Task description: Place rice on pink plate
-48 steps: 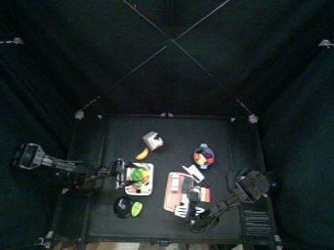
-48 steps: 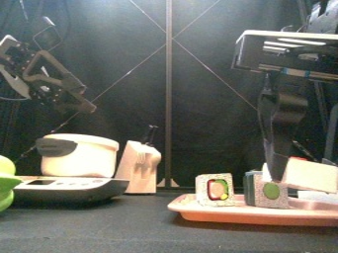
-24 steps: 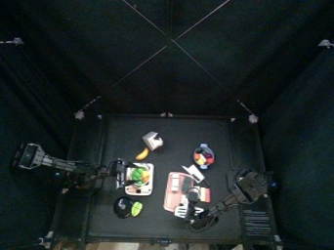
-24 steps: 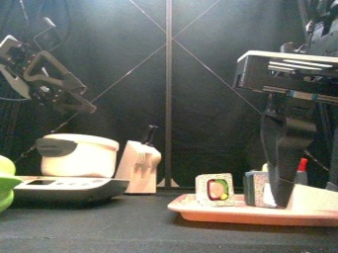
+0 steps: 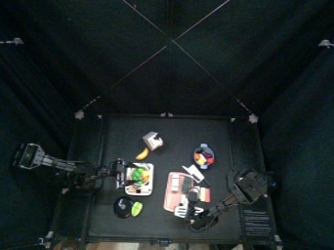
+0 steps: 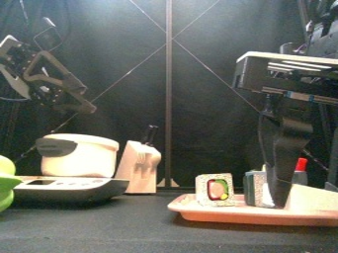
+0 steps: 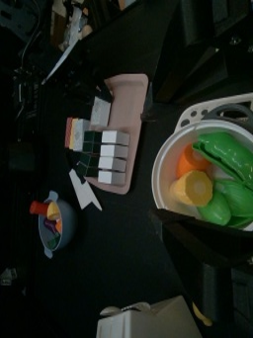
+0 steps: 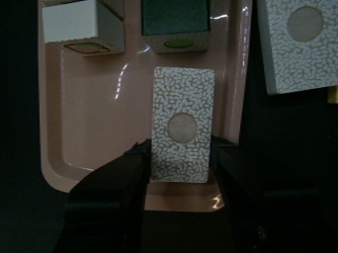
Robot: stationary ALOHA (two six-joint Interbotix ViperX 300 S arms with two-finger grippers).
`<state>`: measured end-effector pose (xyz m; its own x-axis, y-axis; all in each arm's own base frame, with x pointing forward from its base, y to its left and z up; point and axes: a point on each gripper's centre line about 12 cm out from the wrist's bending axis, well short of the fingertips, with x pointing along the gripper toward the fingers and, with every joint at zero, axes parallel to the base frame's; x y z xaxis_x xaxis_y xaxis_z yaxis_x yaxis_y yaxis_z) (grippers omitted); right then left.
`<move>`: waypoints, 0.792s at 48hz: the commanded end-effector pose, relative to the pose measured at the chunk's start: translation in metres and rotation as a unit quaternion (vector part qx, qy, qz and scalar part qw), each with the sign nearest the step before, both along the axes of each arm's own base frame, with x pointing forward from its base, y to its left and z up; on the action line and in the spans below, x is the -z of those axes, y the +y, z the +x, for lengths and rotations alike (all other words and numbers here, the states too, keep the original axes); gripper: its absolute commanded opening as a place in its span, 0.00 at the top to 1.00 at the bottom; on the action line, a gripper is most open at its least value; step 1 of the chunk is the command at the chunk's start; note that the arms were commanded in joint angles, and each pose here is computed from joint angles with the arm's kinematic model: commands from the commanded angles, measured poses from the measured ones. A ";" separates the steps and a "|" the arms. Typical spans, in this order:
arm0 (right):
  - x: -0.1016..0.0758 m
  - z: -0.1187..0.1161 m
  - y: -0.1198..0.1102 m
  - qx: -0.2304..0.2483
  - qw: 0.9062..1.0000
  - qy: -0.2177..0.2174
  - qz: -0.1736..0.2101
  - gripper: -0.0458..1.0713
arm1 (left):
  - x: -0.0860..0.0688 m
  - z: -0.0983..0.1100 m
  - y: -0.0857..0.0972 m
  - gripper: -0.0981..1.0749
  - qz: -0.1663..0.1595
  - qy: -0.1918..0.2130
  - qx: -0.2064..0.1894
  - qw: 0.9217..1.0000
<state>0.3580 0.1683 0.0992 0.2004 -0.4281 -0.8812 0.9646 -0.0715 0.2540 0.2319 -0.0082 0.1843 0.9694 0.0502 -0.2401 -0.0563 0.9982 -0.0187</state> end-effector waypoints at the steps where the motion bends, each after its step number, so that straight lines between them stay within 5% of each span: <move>1: -0.013 0.004 0.000 0.000 1.000 -0.016 0.004 0.20 | -0.007 0.004 -0.001 0.04 -0.002 -0.011 0.000 1.000; 14: -0.025 0.004 0.001 -0.006 1.000 -0.024 0.004 0.18 | -0.007 0.005 -0.001 0.04 -0.002 -0.012 0.000 1.000; 23: -0.051 -0.001 -0.003 -0.002 0.999 -0.034 -0.001 0.18 | -0.007 0.005 -0.001 0.04 -0.001 -0.012 0.000 1.000; 38: -0.068 -0.047 -0.003 -0.018 0.999 -0.007 -0.026 0.18 | -0.008 0.005 -0.001 0.04 -0.001 -0.014 0.000 1.000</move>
